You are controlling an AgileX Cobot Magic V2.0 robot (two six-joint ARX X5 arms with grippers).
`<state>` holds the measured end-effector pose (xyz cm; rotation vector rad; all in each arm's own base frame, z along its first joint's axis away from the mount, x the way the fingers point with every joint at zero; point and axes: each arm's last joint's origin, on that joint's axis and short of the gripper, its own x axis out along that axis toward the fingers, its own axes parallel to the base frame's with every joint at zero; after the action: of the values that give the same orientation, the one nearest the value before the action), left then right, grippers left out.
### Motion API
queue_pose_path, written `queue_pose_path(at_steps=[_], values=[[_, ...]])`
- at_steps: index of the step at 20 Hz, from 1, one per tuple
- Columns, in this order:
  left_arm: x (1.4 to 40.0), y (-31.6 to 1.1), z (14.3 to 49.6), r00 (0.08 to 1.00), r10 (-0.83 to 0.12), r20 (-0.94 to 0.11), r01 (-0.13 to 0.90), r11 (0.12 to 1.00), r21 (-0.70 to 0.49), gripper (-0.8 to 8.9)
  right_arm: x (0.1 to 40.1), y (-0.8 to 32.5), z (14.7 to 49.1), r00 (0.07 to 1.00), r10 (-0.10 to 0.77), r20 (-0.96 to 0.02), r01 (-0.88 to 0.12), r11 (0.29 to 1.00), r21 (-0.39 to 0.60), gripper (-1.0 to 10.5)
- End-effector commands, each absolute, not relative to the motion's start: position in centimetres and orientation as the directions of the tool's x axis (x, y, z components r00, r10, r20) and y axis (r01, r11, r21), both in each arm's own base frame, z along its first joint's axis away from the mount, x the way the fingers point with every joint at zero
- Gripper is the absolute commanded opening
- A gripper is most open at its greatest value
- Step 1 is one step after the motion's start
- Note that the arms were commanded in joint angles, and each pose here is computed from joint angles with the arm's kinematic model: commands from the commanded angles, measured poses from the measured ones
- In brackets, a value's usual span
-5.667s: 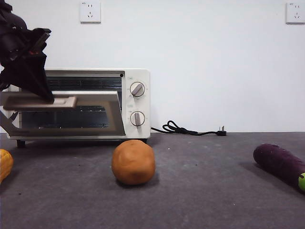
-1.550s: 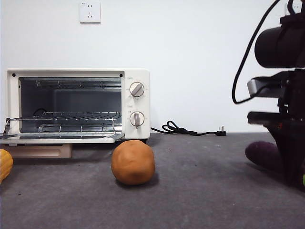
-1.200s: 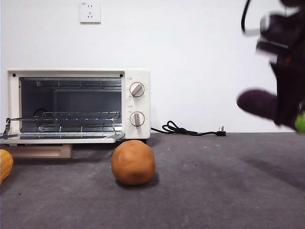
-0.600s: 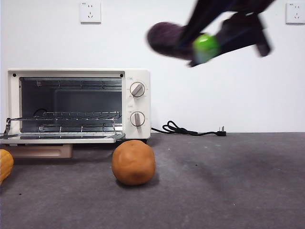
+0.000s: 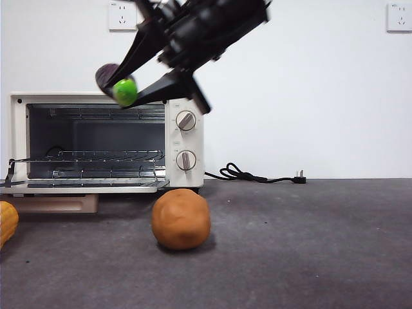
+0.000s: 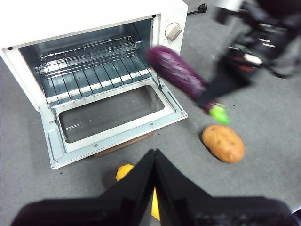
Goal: Take the eggplant from the table,put the eggplant in the oven
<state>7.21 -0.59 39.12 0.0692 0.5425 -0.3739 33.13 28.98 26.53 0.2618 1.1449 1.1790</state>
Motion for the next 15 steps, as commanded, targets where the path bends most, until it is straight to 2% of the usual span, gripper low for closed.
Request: queue_pose_path(at_steps=[1,8,13,15], values=[[7.2,-0.6,39.2,0.796,-0.33,-0.508,0.362,0.931,-0.037,-0.06,35.1,30.7,25.6,-0.093,0.849,-0.521,-0.524,0.403,0.75,-0.1],[7.2,-0.6,39.2,0.795,-0.33,-0.508,0.363,0.931,-0.037,-0.06,39.6,34.4,23.2,-0.092,0.924,-0.372,-0.356,0.318,0.879,-0.1],[7.2,-0.6,39.2,0.796,-0.33,-0.508,0.363,0.931,-0.036,-0.06,40.4,35.0,21.2,-0.075,0.928,-0.365,-0.275,0.333,0.902,-0.1],[7.2,-0.6,39.2,0.796,-0.33,-0.508,0.363,0.931,-0.036,-0.06,41.0,34.7,21.0,0.004,0.918,-0.397,-0.225,0.387,0.894,-0.1]])
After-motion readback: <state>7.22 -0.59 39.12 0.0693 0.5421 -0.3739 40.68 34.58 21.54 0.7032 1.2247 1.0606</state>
